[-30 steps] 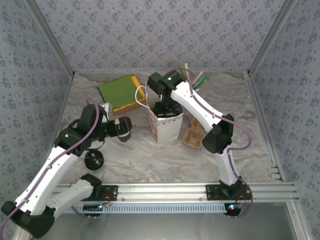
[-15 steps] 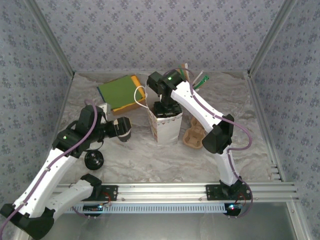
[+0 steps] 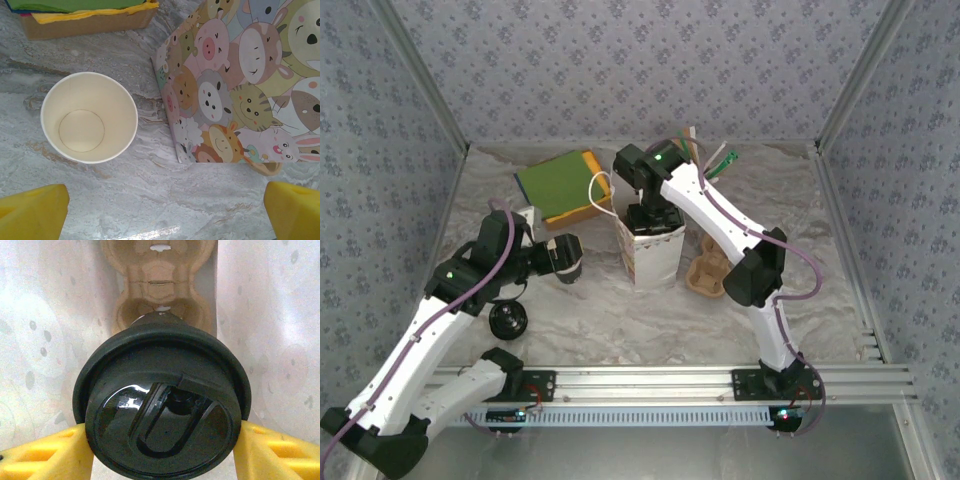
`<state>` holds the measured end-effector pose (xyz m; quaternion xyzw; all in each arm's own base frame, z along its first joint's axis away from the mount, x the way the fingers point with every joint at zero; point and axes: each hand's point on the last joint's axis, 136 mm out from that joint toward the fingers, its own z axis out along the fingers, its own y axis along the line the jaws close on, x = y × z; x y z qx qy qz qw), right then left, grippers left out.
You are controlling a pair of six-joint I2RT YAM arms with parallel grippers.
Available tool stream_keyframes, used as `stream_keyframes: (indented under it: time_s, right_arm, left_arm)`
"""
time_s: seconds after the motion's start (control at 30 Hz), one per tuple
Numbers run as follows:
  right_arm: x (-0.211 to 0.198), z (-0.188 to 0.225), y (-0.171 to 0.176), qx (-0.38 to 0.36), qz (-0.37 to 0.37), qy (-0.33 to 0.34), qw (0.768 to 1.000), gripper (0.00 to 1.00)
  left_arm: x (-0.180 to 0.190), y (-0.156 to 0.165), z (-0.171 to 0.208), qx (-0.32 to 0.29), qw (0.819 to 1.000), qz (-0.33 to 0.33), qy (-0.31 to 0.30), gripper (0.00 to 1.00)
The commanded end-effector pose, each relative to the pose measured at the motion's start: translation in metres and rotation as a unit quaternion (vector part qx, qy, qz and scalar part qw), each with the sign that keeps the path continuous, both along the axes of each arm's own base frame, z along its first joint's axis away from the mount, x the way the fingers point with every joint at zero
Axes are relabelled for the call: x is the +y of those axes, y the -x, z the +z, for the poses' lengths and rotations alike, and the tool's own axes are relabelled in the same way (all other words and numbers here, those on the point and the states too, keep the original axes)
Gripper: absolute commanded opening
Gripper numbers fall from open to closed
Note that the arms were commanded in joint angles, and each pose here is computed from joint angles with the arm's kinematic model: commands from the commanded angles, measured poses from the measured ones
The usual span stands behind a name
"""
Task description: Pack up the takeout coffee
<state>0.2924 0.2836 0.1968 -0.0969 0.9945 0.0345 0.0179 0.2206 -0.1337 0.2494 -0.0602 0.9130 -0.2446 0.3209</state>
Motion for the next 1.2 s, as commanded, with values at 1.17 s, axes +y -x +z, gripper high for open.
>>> stream_keyframes:
  time_s: [1.17]
  right_arm:
    - [-0.0283,-0.0016,0.032,0.069,0.009,0.066,0.995,0.68]
  left_arm:
    - [-0.0018,0.0011,0.0021,-0.002,1.0,-0.003,0.005,1.0]
